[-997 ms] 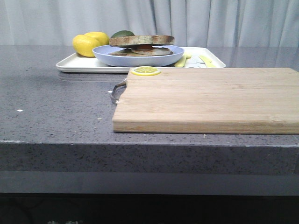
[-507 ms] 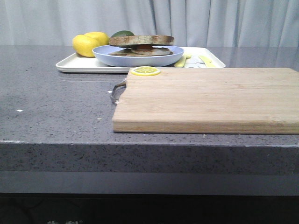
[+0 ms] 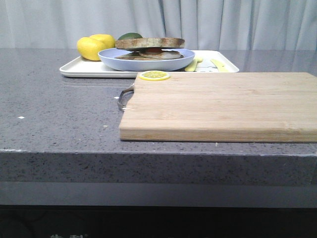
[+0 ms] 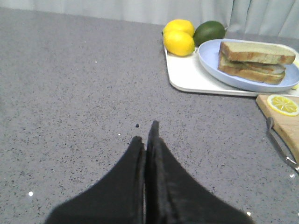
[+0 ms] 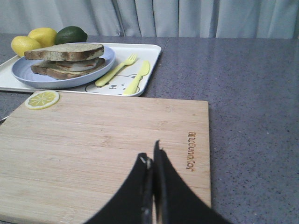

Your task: Place bread and move sandwich to tray

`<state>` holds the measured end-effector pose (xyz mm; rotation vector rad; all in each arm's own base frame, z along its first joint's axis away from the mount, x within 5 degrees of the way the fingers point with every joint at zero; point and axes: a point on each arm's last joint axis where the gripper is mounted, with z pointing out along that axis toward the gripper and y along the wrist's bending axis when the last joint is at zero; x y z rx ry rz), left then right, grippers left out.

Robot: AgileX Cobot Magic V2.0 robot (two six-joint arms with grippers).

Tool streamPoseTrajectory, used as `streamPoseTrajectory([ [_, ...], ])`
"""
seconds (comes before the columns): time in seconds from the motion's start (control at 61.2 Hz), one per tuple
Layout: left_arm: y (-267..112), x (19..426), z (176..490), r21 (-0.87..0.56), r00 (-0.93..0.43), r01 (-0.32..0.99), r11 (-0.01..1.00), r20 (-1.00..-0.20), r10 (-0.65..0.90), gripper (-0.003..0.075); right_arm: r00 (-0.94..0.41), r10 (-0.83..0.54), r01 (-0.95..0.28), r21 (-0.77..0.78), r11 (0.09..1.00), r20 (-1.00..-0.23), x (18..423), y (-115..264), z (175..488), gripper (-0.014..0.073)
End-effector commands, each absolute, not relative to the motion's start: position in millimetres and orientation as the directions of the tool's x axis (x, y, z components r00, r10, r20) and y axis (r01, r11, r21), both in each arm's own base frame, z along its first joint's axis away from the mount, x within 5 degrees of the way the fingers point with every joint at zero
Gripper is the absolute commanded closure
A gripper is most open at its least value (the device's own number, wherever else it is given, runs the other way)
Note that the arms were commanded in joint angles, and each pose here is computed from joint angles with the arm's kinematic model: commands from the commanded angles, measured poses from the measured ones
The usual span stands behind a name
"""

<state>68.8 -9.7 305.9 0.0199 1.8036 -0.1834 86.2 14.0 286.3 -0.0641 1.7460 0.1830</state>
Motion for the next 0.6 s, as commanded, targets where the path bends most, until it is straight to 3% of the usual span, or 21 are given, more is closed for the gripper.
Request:
streamPoseTrajectory([
  [0.0, -8, 54, 319, -0.127, -0.075, 0.130, 0.983, -0.990, -0.118, 0.0741, -0.082, 0.070, -0.158, 0.082, 0.984, -0.994, 87, 14, 302, 0.0655],
  [0.213, -4, 29, 321, -0.127, 0.044, 0.145, 0.981, -0.990, -0.135, 0.0741, -0.082, 0.070, -0.158, 0.082, 0.984, -0.994, 87, 14, 302, 0.0655],
  [0.589, -4, 29, 321, -0.127, 0.046, 0.146, 0.981, -0.990, -0.135, 0.0741, -0.082, 0.070, -0.158, 0.082, 0.984, -0.994, 87, 14, 302, 0.0655],
])
